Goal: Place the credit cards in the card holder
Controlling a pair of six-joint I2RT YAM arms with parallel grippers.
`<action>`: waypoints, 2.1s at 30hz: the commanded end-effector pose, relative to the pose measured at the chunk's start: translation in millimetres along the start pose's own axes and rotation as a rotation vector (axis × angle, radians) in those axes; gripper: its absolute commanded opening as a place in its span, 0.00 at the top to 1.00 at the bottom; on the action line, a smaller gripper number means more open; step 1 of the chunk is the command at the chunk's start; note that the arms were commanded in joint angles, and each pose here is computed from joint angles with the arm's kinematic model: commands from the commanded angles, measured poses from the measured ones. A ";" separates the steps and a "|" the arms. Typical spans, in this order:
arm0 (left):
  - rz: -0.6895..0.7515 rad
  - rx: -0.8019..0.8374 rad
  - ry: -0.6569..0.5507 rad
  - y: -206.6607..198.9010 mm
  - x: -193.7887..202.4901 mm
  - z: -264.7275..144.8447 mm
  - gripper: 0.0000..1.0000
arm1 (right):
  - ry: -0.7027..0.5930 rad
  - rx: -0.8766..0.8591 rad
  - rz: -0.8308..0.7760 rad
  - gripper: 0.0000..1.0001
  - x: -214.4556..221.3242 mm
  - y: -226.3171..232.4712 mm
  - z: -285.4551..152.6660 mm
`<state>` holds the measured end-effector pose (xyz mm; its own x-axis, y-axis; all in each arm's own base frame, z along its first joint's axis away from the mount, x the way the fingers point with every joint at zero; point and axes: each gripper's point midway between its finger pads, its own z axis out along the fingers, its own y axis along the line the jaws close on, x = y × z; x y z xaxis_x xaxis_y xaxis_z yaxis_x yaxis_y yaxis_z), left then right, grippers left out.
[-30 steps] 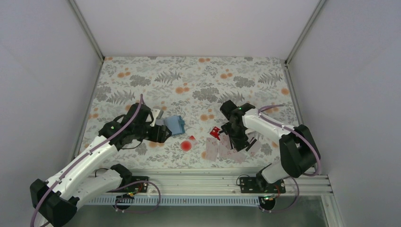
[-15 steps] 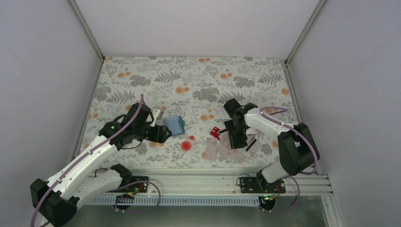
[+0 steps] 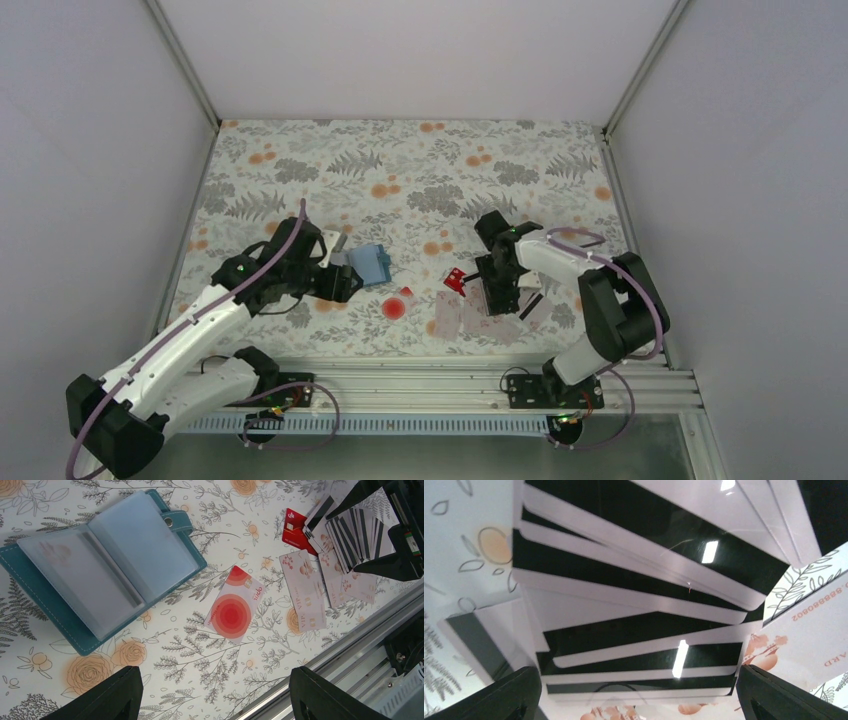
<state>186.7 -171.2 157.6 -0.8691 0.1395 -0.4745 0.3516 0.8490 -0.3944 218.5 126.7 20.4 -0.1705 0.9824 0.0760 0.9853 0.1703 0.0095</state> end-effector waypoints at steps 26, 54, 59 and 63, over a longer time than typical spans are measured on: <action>-0.021 -0.034 -0.001 9.0 0.9 3.7 0.26 | 0.012 0.099 -0.157 0.30 8.7 -42.6 8.8; 0.002 0.015 0.002 1.6 1.7 3.3 0.26 | -0.071 -0.017 -0.947 0.22 11.6 -48.9 -21.2; 0.013 0.038 0.011 -1.9 2.8 4.4 0.26 | -0.172 -0.052 -0.869 0.01 -5.4 -40.7 -36.3; 0.020 0.051 0.015 -3.7 3.4 4.5 0.26 | -0.232 -0.073 -0.807 0.01 -26.7 -30.9 -43.4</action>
<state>185.3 -172.6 153.6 -0.8746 0.1466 -0.4621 0.3576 0.8386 -0.4109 177.5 118.1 50.3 -0.8642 0.4952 -0.0888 0.4907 0.8687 0.0685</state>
